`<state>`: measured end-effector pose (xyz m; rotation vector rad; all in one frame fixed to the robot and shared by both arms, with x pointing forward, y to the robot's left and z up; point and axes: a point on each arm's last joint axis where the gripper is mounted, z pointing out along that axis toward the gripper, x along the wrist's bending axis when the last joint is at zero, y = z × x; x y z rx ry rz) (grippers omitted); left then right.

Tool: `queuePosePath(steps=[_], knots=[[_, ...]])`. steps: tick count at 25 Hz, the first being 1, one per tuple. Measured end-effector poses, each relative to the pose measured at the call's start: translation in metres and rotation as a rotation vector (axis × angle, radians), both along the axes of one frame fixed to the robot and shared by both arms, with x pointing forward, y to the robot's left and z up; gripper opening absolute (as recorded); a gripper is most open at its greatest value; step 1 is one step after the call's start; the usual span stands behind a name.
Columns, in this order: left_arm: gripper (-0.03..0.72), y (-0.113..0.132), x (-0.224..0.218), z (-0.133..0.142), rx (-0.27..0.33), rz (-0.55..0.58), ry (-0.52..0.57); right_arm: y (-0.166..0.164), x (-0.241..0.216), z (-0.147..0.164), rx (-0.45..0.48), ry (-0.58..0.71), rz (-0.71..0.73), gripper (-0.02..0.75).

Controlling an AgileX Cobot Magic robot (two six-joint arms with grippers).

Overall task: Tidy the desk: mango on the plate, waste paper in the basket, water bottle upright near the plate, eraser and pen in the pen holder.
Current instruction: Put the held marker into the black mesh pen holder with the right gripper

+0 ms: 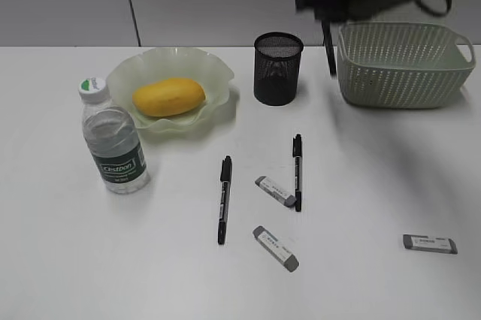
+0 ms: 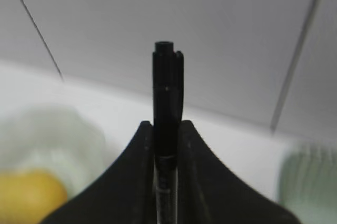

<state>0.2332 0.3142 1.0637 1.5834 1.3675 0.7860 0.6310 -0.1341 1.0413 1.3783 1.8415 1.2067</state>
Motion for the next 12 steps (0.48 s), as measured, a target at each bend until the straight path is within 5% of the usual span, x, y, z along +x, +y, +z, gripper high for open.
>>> queuePosePath(steps=[2,4,12], knots=[[0.421,0.000,0.000,0.000,0.001,0.000,0.001,0.006,0.005,0.026,0.124,-0.317,0.068,0.111],[0.421,0.000,0.000,0.000,0.001,0.000,0.002,0.010,0.014,0.021,0.184,-0.437,0.089,0.111],[0.397,0.000,0.001,0.000,0.002,0.000,0.004,0.027,0.060,-0.092,0.134,-0.352,0.088,0.109]])
